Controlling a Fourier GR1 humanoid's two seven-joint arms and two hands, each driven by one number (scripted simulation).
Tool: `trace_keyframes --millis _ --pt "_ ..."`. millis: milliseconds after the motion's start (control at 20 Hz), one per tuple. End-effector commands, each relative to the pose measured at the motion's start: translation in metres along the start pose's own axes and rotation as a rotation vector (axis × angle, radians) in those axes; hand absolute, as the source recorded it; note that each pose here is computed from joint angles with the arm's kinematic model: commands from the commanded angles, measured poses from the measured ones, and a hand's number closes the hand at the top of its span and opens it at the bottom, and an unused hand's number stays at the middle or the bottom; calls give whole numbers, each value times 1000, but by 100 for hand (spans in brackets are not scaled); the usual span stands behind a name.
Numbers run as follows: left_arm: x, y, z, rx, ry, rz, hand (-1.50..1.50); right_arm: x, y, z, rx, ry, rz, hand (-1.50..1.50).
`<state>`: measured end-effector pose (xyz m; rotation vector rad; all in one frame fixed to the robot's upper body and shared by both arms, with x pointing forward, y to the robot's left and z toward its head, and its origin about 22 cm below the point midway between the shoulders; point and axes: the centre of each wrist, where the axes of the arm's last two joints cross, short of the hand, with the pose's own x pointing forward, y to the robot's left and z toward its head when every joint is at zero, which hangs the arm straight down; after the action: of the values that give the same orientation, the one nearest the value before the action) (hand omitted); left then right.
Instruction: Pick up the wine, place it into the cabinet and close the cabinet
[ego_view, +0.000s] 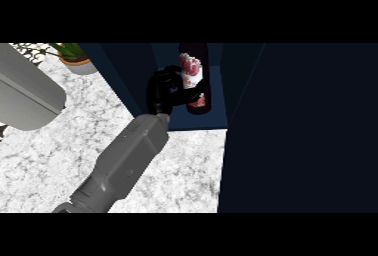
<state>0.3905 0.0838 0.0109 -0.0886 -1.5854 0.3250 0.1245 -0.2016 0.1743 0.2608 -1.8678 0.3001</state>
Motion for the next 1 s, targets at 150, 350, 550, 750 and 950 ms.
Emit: trace_keyframes --millis 150,350,550,750,950 --pt "26 -18 -22 41 -56 -41 150 30 -4 26 26 -81 -44 -150" --pt "39 -21 -36 73 -73 -151 150 23 3 20 49 -61 -63 -150" --pt "30 2 -41 173 -137 -298 150 22 0 23 44 -69 -62 -150" --pt "30 25 -49 175 -123 -409 -150 19 1 18 58 -56 -72 -150" --pt "33 23 -51 188 -92 -433 -150 13 2 22 49 -61 -77 -150"
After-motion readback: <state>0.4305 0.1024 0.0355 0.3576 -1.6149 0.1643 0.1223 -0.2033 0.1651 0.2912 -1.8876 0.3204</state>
